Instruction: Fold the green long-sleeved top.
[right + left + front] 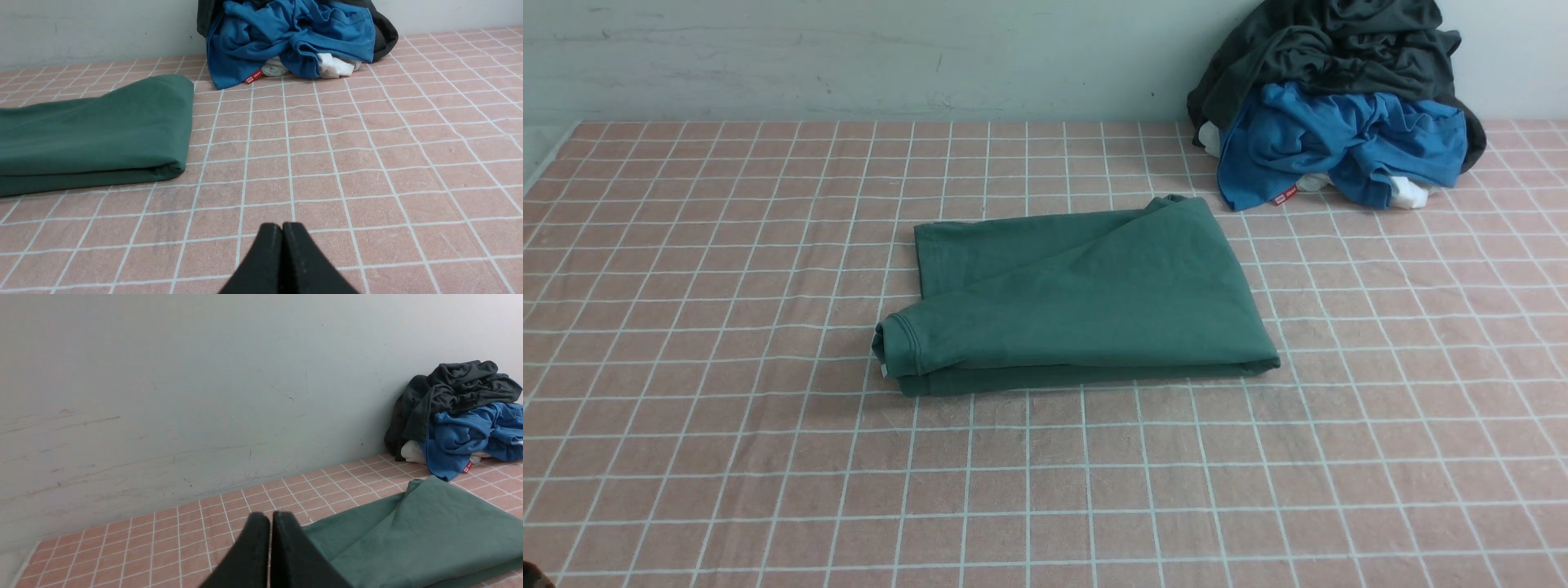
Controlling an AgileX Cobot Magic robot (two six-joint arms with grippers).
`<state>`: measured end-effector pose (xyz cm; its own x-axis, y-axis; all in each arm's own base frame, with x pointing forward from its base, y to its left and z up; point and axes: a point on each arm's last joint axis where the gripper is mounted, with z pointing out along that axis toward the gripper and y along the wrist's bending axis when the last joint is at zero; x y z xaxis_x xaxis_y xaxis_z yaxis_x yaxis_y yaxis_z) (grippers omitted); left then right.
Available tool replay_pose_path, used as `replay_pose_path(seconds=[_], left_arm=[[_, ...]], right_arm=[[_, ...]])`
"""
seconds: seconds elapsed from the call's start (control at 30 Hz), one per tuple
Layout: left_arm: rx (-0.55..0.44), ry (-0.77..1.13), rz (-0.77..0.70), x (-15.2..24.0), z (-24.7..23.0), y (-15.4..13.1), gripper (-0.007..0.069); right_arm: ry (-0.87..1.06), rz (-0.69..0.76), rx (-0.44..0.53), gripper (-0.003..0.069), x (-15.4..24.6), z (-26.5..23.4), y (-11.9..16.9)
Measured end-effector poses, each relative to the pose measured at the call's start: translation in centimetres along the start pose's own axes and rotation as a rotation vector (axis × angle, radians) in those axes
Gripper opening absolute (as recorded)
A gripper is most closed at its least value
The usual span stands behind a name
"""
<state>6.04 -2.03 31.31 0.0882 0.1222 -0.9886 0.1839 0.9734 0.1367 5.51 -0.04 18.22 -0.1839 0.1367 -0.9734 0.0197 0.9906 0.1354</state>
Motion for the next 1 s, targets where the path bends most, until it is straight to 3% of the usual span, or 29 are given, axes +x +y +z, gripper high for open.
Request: replay_pose_path(seconds=[0.7,0.9,1.0], left_arm=[[0.016,-0.013,0.000,0.0,-0.2,-0.2,-0.0003],[0.087,-0.114,-0.040,3.4,-2.5,-1.2,-0.0003],[0.062,-0.040,-0.022,6.8,-2.0,-1.2,-0.0003]], right_arm=[[0.001,0.003,0.000,-0.0010,0.0,0.0,0.0],[0.001,0.003,0.001,-0.0010,0.0,0.0,0.0],[0.003,0.003,0.001,-0.0010,0.0,0.0,0.0]])
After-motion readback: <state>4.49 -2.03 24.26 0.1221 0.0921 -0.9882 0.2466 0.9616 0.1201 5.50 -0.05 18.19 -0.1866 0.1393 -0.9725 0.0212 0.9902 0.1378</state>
